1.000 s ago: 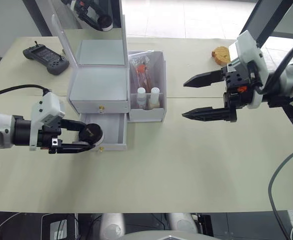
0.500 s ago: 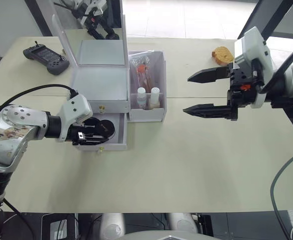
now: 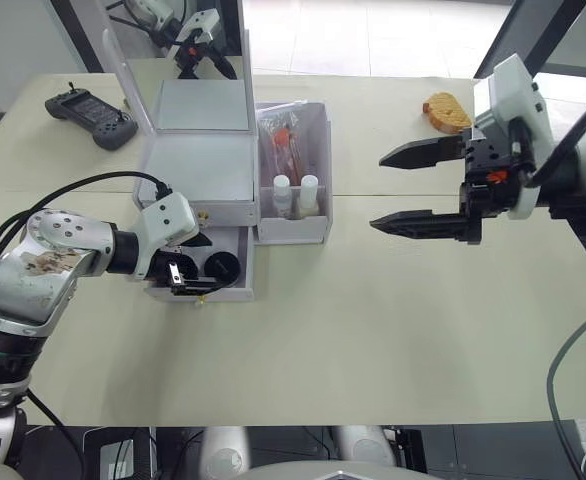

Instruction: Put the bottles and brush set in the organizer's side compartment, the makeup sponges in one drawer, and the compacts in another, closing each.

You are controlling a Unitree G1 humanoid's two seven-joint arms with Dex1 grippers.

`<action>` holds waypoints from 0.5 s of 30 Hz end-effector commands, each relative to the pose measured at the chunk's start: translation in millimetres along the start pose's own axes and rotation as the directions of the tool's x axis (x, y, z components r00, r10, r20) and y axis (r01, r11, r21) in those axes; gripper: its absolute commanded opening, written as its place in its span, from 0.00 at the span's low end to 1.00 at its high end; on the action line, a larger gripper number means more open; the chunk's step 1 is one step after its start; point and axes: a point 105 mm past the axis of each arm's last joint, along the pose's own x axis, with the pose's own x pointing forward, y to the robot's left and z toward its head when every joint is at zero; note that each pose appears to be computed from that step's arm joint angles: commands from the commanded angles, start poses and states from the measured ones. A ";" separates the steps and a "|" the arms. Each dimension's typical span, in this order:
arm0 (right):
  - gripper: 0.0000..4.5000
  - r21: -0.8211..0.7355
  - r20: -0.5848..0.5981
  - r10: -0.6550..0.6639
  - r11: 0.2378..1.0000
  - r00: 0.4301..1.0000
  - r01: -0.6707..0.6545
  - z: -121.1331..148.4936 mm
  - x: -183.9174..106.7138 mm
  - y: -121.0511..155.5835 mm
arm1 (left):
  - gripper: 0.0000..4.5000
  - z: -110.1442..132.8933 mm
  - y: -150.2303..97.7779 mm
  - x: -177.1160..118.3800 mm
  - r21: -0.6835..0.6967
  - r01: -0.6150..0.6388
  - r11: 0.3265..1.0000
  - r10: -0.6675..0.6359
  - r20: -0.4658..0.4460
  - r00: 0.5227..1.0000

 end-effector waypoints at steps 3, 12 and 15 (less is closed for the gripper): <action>1.00 -0.029 0.084 0.082 0.996 0.993 -0.080 16.6 -1.8 12.3 | 0.99 23.5 -2.7 -35.8 -0.011 -0.036 0.999 0.037 0.095 0.995; 1.00 -0.059 0.130 0.200 0.979 0.971 -0.194 23.6 23.4 20.5 | 0.99 -3.3 -60.9 -91.9 -0.151 0.055 0.987 -0.045 0.066 0.997; 1.00 -0.088 0.132 0.212 0.975 0.968 -0.202 25.1 34.2 18.8 | 0.99 -17.2 -81.3 -90.0 -0.208 0.090 0.974 -0.070 0.104 0.992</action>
